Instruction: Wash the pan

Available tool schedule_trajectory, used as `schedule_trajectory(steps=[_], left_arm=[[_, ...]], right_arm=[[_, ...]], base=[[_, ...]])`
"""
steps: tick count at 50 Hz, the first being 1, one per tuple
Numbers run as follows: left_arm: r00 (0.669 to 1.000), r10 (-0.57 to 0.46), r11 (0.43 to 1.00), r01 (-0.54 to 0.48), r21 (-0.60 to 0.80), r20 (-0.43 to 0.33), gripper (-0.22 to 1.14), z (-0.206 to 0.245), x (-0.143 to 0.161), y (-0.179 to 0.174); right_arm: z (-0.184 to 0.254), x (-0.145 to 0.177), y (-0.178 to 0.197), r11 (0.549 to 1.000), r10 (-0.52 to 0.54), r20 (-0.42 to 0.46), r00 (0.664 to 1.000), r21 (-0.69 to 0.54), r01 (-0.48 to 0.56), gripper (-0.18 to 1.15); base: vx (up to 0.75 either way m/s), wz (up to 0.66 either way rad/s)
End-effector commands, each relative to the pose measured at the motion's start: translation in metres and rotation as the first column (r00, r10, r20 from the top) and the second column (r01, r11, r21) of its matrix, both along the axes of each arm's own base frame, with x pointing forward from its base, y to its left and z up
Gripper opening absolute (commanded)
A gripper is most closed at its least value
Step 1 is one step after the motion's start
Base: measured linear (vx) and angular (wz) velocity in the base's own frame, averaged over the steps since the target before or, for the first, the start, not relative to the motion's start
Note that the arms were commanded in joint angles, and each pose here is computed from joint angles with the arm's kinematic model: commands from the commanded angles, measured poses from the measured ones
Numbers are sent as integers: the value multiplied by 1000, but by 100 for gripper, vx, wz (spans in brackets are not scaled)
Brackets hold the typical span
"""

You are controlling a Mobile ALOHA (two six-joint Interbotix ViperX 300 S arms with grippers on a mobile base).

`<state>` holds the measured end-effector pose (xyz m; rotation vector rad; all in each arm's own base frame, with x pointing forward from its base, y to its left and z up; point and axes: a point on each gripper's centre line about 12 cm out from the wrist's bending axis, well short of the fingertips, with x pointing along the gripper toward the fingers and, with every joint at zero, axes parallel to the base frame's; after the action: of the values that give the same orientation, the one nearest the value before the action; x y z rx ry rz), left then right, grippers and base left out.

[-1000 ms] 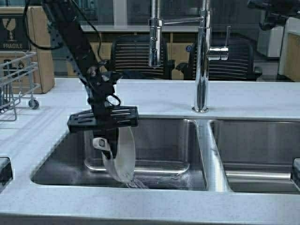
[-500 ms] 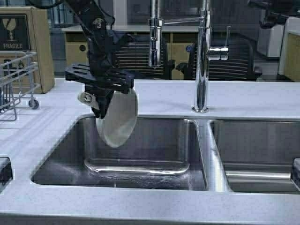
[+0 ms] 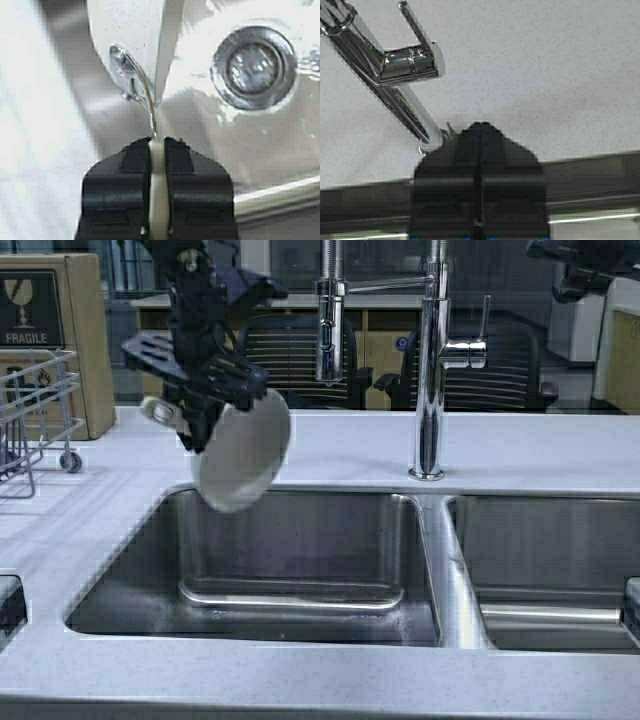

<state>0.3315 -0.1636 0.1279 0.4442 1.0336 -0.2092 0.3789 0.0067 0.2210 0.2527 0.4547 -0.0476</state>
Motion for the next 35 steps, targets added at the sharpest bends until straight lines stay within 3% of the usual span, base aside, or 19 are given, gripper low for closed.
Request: schedule_trajectory(steps=[1, 13, 21, 35], left_arm=[[989, 18, 1000, -18, 2, 149, 2, 58, 8, 26], [939, 32, 997, -53, 50, 342, 2, 130, 6, 84], [896, -20, 994, -28, 103, 443, 2, 161, 4, 116], [867, 78, 970, -181, 164, 493, 3, 180, 1, 193]], right_arm=[[11, 2, 3, 1000, 6, 38, 999, 3, -6, 5], [12, 3, 9, 1000, 23, 41, 999, 2, -23, 5], [12, 3, 10, 1000, 25, 40, 999, 2, -25, 5], [14, 4, 9, 1000, 23, 47, 999, 0, -23, 5]], base=[[0, 0], [0, 0], [0, 0], [0, 0]])
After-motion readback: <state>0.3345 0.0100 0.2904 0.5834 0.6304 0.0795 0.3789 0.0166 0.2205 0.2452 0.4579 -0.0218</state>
